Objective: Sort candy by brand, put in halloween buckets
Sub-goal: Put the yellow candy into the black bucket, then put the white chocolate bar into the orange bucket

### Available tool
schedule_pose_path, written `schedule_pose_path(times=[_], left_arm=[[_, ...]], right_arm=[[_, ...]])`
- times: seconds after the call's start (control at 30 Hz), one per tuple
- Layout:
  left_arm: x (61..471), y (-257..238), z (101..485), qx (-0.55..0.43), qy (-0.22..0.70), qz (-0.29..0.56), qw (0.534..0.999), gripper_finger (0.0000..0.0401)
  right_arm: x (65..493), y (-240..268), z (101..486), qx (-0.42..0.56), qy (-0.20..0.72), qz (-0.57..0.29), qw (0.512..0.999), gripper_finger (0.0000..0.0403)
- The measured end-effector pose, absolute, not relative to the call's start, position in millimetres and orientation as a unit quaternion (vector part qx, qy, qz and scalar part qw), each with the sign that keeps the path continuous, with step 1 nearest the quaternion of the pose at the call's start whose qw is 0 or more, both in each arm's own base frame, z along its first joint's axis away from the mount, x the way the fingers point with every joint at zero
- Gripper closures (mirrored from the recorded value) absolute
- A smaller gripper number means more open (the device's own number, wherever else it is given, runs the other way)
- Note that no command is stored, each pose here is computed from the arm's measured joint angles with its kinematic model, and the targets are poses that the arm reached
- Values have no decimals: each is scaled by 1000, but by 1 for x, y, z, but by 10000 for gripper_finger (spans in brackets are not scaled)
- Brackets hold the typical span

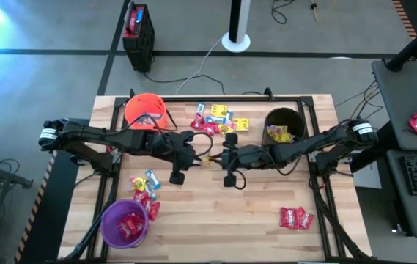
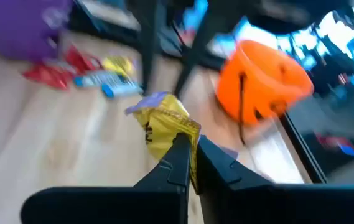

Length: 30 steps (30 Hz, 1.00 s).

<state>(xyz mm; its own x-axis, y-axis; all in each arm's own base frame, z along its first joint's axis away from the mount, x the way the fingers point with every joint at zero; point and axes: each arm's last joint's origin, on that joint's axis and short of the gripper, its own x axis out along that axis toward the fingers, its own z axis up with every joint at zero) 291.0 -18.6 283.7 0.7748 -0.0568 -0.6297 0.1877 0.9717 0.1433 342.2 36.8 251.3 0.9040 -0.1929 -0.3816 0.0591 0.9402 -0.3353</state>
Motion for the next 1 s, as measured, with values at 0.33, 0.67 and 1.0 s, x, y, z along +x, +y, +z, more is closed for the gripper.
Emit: schedule_pose_path(times=[0.33,0.67,1.0], left_arm=[[286,-10,282,135,360,76,920,206],[286,-10,283,129,355,80,922,188],[286,-10,283,128,356,80,922,191]], right_arm=[[286,10,273,-119,364,-475,793,394],[232,-16,269,88,373,-661,645,392],[232,-19,267,95,391,-655,640,293]])
